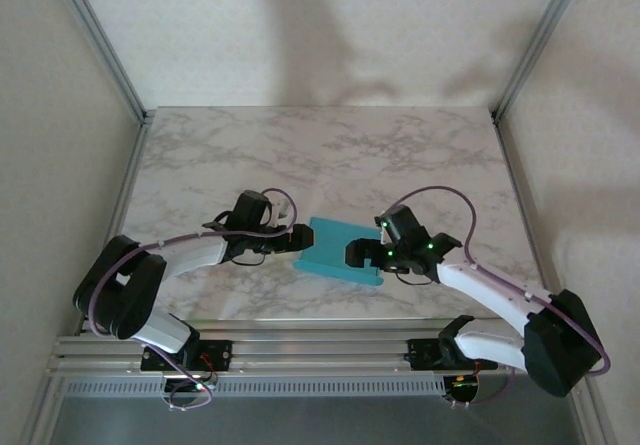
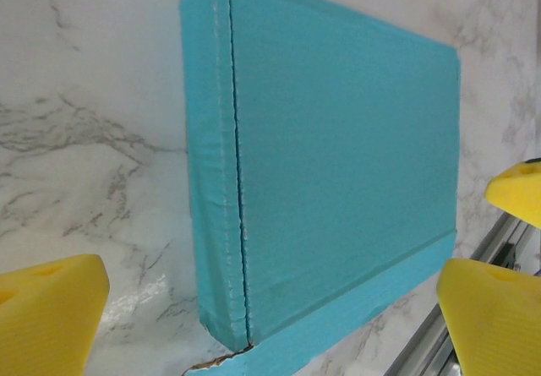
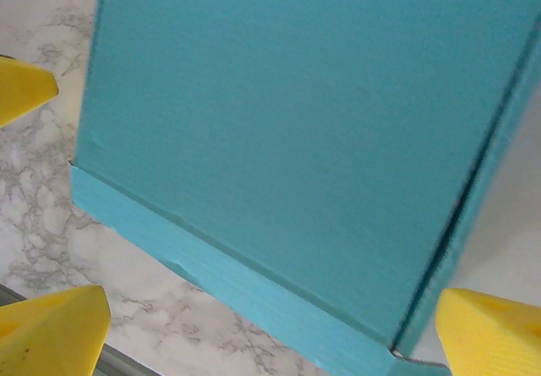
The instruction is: Fold the paper box
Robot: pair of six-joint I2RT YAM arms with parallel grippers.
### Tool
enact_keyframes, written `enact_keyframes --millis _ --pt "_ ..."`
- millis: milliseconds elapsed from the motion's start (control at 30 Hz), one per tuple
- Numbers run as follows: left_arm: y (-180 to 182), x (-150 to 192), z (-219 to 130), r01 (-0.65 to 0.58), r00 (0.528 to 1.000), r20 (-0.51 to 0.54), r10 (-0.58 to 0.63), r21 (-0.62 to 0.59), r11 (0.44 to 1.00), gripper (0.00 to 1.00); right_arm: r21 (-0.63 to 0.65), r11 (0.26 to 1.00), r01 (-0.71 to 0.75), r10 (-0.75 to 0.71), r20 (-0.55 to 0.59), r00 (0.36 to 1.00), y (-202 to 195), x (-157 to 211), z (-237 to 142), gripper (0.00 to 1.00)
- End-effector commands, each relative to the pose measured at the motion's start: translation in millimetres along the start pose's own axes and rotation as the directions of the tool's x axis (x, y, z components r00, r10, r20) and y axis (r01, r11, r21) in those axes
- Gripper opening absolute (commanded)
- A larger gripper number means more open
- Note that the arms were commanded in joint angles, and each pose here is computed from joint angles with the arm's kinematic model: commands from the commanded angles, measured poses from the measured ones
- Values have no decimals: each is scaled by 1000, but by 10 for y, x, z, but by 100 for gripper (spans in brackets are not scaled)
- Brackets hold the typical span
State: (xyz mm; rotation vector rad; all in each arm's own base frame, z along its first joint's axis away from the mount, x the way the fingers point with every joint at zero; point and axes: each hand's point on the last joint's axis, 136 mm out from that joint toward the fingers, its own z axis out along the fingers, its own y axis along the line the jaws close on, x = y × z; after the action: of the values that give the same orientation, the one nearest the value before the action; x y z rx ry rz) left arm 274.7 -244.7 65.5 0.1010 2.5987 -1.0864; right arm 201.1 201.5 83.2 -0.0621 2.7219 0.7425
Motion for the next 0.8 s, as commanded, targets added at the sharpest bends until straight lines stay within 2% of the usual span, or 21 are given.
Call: enact_keyframes --millis 0,267,333,767 --pt "-171 16 45 -53 998 -41 56 55 997 99 -54 994 -92 93 10 996 -33 53 3 99" --pt "-282 70 167 -84 992 -90 92 89 992 99 -106 978 -180 186 59 981 -175 42 32 99" --pt "-285 89 191 -87 990 -106 97 92 992 99 -109 973 -203 209 42 977 -263 120 105 99" --pt "-293 98 223 -104 987 -115 114 91 990 99 -214 963 -164 181 63 982 -109 -11 170 99"
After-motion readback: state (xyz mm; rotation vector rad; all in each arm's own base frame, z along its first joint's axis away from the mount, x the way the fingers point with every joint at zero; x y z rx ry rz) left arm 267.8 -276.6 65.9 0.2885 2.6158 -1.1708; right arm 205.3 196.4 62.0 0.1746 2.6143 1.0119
